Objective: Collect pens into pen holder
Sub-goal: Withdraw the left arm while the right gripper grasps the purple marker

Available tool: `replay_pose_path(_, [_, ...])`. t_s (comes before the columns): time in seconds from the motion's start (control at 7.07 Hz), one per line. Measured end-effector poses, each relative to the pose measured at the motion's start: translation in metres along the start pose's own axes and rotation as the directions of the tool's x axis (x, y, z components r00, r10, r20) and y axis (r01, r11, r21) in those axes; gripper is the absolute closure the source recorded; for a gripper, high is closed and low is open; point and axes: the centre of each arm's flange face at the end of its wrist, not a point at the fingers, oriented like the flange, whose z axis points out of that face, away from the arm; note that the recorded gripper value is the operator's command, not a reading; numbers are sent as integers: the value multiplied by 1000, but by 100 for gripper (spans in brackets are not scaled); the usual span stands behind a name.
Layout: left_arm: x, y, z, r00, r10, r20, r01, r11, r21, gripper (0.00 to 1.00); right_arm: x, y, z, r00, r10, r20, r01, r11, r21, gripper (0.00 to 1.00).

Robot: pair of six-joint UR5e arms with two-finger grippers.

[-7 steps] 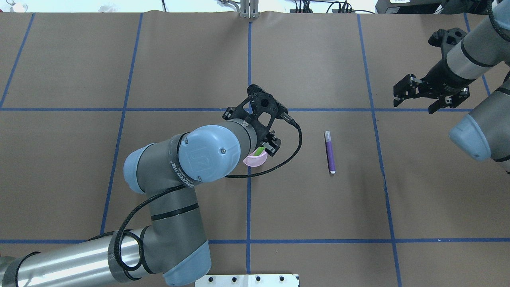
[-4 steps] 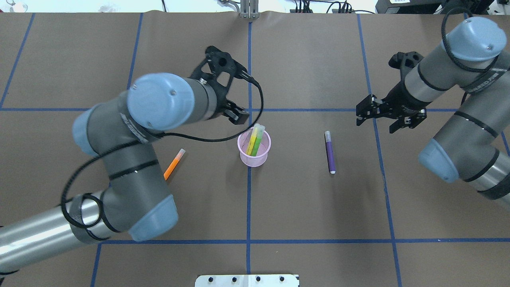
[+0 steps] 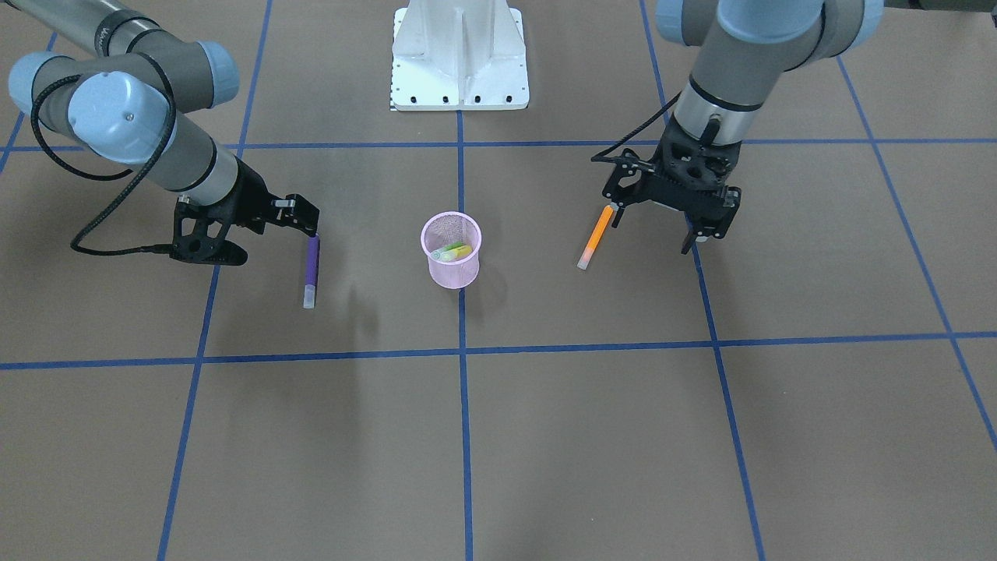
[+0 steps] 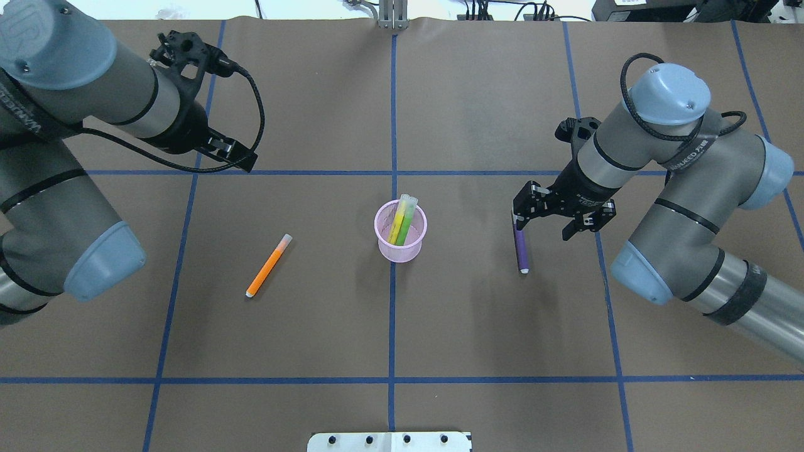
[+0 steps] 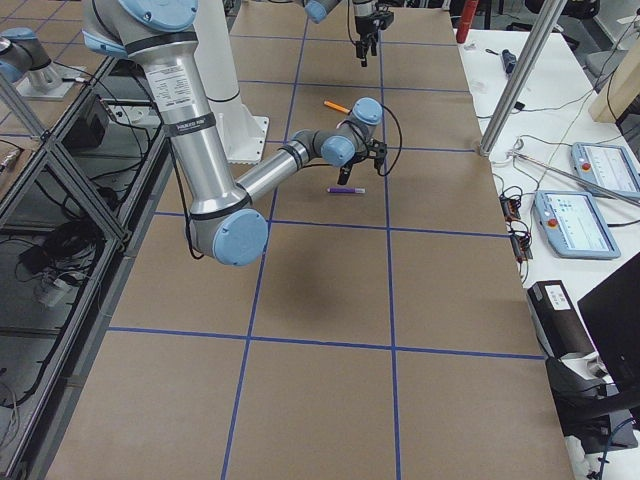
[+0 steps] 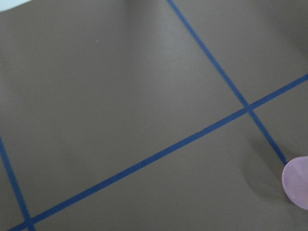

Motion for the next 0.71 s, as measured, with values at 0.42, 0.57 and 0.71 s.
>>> replay_pose_path(0.42, [-10,11,0,1000,-22,6,22,1000,-20,1,9,-15,19,999,-54,1,54,996,-77,7])
replay_pose_path(0.57, [-10,11,-1,1000,-24,7,24,1000,-17,1,10,-16,31,997,-70,-14,69,994,-87,6])
replay_pose_path(0.71, [-10,11,-3,1000,-25,7,25,1000,-13,1,9,-22,43,997,-76,-33,72,993,-90,6])
